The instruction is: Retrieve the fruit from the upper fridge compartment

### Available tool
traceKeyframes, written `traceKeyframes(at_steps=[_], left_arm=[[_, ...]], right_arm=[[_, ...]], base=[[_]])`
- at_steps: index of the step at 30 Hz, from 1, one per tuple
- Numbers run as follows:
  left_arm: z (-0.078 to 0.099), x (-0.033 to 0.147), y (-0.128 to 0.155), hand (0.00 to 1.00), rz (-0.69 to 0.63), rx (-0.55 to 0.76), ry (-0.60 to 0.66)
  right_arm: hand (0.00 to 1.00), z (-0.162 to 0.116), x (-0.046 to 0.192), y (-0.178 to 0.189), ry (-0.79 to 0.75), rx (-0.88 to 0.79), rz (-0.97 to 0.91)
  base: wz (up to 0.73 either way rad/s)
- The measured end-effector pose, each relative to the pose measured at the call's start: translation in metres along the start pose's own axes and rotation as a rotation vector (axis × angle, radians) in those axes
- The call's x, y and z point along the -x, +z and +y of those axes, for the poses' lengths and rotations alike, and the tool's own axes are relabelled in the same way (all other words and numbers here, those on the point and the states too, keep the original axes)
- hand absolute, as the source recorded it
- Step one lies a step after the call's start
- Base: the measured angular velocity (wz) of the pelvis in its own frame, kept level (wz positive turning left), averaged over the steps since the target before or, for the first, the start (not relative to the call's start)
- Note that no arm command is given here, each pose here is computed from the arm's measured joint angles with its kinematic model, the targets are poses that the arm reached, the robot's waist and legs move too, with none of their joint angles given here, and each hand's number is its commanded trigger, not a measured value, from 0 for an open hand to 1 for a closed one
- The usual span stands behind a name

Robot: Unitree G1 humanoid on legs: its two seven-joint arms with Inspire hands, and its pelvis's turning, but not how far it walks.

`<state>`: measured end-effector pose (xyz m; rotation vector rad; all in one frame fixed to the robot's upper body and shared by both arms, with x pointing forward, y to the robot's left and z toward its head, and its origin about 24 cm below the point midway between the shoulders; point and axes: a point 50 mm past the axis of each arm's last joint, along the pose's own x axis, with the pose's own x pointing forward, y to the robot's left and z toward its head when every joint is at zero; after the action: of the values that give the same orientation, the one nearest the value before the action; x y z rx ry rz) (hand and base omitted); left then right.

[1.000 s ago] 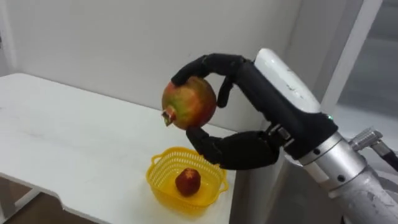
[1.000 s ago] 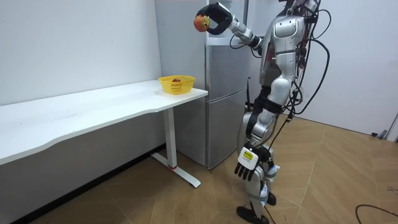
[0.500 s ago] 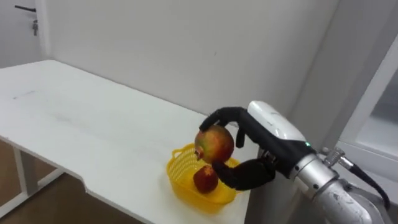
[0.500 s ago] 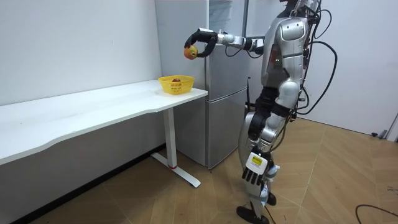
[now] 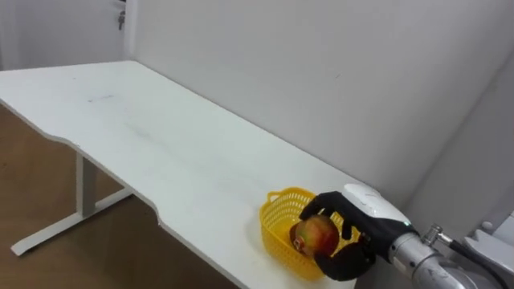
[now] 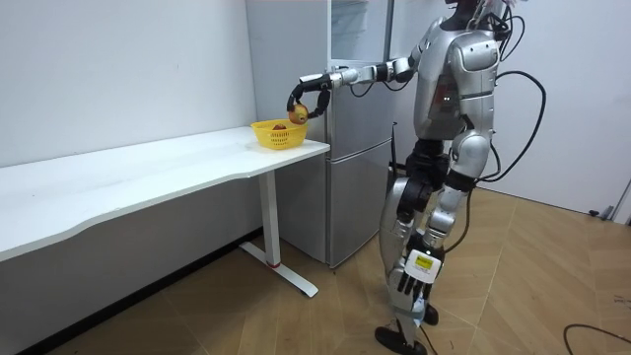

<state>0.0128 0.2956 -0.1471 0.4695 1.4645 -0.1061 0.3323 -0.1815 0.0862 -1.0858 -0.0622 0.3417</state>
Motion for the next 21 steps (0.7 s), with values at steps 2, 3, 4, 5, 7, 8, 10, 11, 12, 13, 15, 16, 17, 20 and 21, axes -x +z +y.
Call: traceKeyframes(at_steps=[2, 3, 4, 5, 7, 8, 10, 11, 12, 13, 15, 16, 17, 20, 21], left_arm=[[0.001, 0.0, 0.002, 0.0, -0.003, -0.011, -0.007], [0.001, 0.0, 0.002, 0.0, -0.003, -0.011, -0.007], [0.001, 0.0, 0.002, 0.0, 0.0, -0.011, -0.006], [0.002, 0.0, 0.002, 0.0, 0.003, -0.011, -0.006], [0.003, 0.0, 0.0, 0.0, 0.014, -0.011, -0.004], [0.003, 0.0, -0.003, 0.0, 0.021, -0.011, -0.004], [0.002, 0.001, -0.005, 0.0, 0.031, -0.019, -0.005], [0.002, 0.001, -0.006, 0.0, 0.035, -0.027, -0.005], [0.002, 0.001, -0.006, 0.0, 0.037, -0.029, -0.004], [0.002, 0.001, -0.006, 0.0, 0.038, -0.033, -0.003], [0.002, 0.001, -0.006, 0.0, 0.038, -0.034, -0.003], [0.002, 0.001, -0.005, 0.0, 0.037, -0.035, -0.002], [0.003, 0.001, -0.006, 0.0, 0.038, -0.034, -0.002], [0.003, 0.001, -0.007, 0.0, 0.052, -0.032, 0.0], [0.003, 0.001, -0.007, 0.0, 0.052, -0.032, 0.0]], right_arm=[[1.0, -0.001, -0.002, -0.007, 0.002, 0.001, 0.034], [1.0, 0.0, -0.002, -0.009, 0.004, 0.001, 0.042], [1.0, 0.0, -0.002, -0.011, 0.006, 0.001, 0.054], [1.0, 0.0, -0.002, -0.013, 0.008, 0.001, 0.06], [1.0, 0.002, -0.001, -0.018, 0.015, 0.003, 0.079], [1.0, 0.002, -0.001, -0.019, 0.017, 0.003, 0.086], [1.0, 0.003, -0.001, -0.021, 0.016, 0.003, 0.096], [1.0, 0.003, -0.001, -0.023, 0.017, 0.003, 0.103], [1.0, 0.003, -0.001, -0.023, 0.017, 0.005, 0.106], [0.64, 0.003, -0.001, -0.024, 0.017, 0.007, 0.112], [0.0, 0.003, -0.001, -0.025, 0.017, 0.007, 0.117], [0.0, 0.001, -0.002, -0.025, 0.013, 0.009, 0.121], [0.0, 0.0, -0.003, -0.025, 0.011, 0.01, 0.122], [0.0, -0.003, -0.004, -0.024, -0.006, 0.013, 0.12], [0.0, -0.004, -0.005, -0.024, -0.008, 0.014, 0.119]], base=[[0.14], [0.18], [0.13], [0.13], [0.04], [0.0], [0.0], [0.0], [0.0], [0.0], [0.0], [0.0], [0.0], [0.0], [0.0]])
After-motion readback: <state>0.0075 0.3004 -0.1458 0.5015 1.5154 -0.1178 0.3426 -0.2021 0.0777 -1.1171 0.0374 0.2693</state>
